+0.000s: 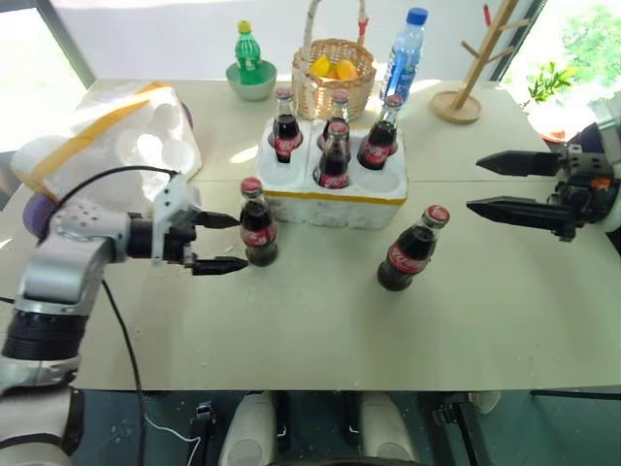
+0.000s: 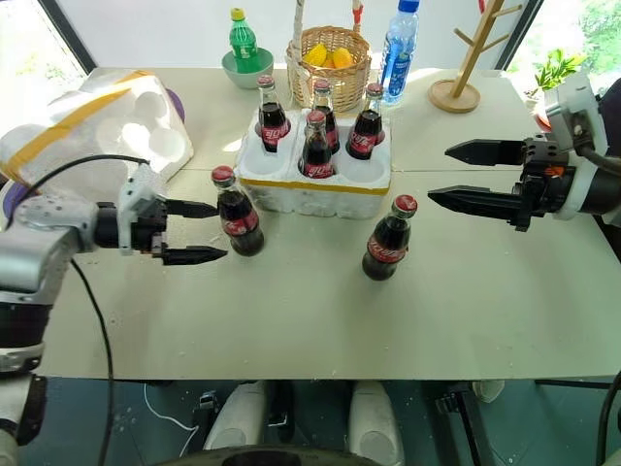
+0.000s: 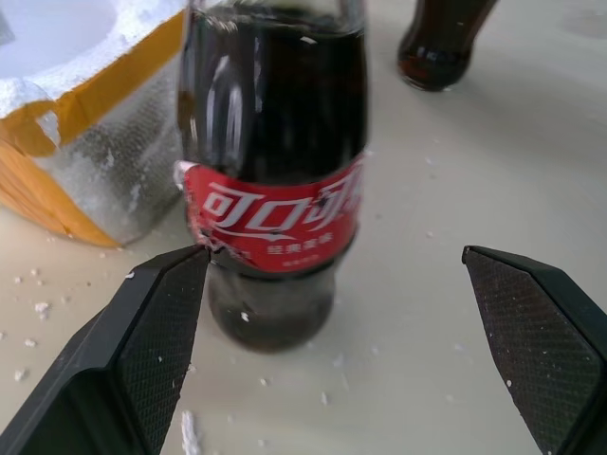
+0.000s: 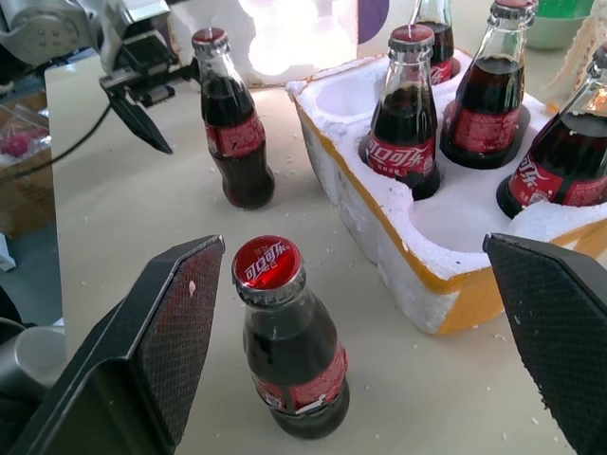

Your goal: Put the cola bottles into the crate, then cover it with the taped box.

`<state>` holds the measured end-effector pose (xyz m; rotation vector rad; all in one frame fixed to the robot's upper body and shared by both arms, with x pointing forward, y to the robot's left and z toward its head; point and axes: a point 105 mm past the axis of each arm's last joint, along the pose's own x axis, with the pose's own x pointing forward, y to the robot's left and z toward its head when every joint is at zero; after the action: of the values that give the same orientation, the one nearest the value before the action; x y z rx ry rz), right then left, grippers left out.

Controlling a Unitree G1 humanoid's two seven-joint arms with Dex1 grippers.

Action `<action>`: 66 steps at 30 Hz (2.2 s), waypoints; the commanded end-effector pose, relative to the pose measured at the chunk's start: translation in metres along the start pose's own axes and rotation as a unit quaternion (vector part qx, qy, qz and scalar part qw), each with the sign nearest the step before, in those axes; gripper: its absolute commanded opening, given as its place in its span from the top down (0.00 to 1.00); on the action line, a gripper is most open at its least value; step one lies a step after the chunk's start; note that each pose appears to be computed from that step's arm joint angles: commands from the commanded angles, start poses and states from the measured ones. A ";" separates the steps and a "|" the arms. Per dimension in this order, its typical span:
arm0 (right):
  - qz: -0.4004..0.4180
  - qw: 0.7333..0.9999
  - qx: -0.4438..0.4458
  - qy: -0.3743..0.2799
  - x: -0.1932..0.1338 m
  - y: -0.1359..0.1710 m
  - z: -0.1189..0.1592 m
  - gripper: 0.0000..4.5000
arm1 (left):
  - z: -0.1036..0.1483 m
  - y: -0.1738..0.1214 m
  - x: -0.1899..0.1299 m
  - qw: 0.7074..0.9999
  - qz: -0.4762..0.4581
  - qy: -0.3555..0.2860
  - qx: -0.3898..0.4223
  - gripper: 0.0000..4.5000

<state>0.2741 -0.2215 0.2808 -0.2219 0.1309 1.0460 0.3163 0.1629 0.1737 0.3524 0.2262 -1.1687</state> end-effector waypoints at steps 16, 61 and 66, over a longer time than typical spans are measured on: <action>-0.036 0.999 -0.020 -0.027 -0.008 -0.003 0.015 0.00 | 0.027 0.000 0.007 0.997 -0.028 -0.063 -0.039 0.37; -0.157 0.987 -0.003 -0.012 -0.058 -0.018 0.000 0.00 | 0.133 0.074 -0.027 0.986 0.006 -0.157 0.050 0.02; -0.177 0.983 0.038 0.003 -0.065 -0.003 -0.030 0.00 | 0.124 0.019 -0.060 0.989 -0.081 -0.116 0.039 0.02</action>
<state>0.2519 -0.2905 0.2562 -0.1303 0.1849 0.6885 0.3336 0.1812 0.3038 0.2551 0.0117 -1.2804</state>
